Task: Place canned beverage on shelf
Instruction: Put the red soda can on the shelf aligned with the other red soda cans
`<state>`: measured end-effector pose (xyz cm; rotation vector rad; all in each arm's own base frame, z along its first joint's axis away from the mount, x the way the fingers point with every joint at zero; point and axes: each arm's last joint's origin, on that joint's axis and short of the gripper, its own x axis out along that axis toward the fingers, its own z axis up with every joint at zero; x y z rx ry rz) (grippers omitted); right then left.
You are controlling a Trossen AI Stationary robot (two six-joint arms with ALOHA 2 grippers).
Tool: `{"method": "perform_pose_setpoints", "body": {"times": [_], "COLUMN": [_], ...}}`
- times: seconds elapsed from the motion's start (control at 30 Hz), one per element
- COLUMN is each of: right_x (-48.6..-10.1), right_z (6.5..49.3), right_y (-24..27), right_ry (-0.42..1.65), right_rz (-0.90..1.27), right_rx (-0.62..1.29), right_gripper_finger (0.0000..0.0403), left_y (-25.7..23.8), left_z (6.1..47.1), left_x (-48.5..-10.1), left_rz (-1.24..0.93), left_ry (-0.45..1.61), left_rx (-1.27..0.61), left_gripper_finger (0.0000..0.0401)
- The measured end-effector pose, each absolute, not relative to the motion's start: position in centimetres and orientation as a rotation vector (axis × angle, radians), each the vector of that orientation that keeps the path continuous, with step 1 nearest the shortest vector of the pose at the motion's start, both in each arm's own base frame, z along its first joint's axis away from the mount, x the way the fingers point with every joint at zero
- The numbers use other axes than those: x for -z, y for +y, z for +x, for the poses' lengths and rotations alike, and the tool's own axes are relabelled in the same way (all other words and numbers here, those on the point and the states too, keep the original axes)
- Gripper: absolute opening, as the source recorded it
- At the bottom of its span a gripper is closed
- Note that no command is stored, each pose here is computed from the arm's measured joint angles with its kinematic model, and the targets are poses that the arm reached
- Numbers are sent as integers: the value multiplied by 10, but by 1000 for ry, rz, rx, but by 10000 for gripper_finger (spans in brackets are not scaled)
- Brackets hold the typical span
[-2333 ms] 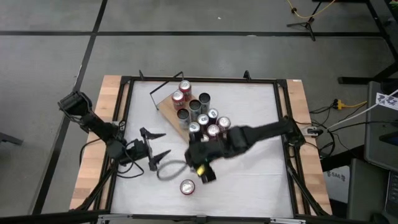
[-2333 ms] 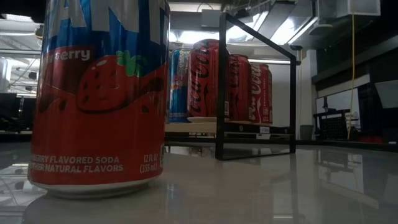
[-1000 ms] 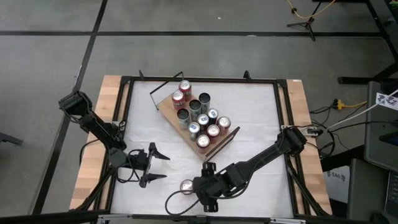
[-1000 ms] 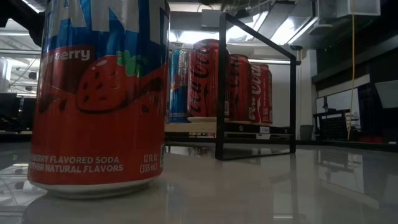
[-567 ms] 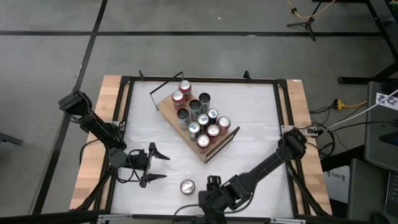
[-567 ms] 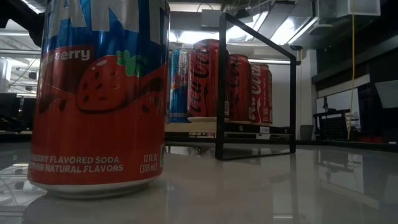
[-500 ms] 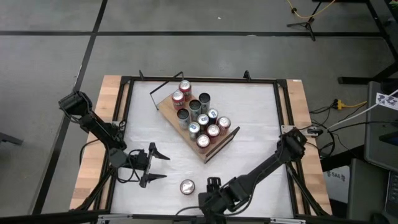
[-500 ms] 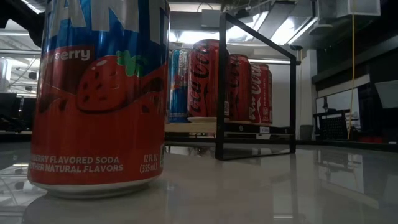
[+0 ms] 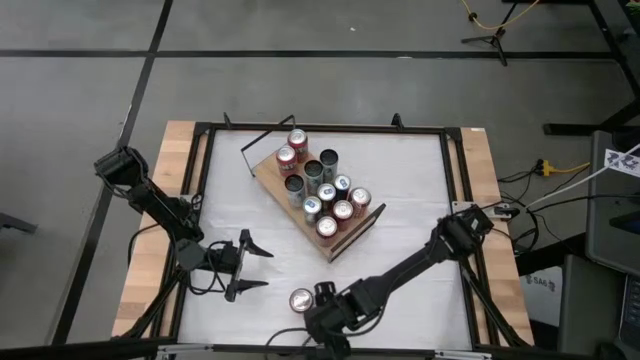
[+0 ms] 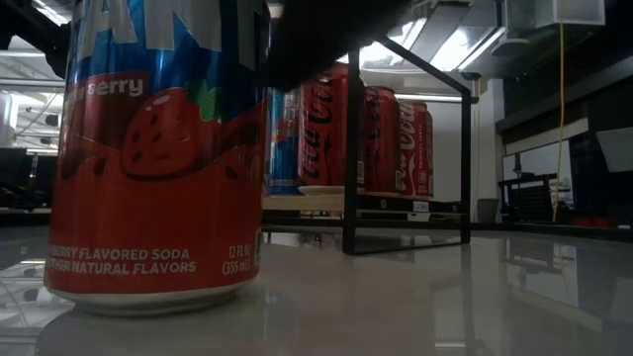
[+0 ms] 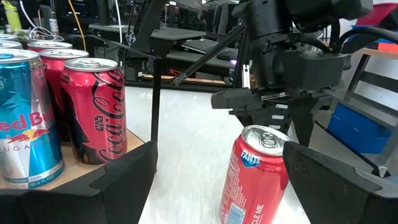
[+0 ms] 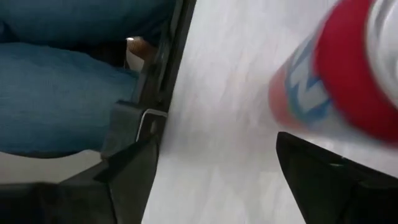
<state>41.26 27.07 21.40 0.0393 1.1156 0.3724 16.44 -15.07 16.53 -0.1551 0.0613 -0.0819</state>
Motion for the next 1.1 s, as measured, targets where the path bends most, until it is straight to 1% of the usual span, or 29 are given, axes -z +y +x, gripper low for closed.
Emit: {"method": "perform_pose_setpoints", "body": {"times": [0.17,0.43,0.6,0.8,0.97,1.1], "right_x": [-216,-217,-219,-219,-218,-217], "right_z": [424,438,446,447,447,444], "right_y": [259,238,228,226,226,224], "right_ry": [1060,1022,975,969,960,998], "right_rz": [-8,-69,-110,-147,-185,-197], "right_rx": [-430,-439,-486,-511,-531,-531], "right_gripper_finger": [317,317,317,317,317,317], "left_y": [-151,-151,-151,-151,-157,-161], "left_z": [164,164,164,164,158,154], "left_x": [-165,-165,-165,-165,-163,-163], "left_rz": [-155,-155,-158,-204,-191,-191], "left_ry": [62,62,62,64,82,84], "left_rx": [82,82,82,83,118,143], "left_gripper_finger": [341,341,341,341,341,341]}}
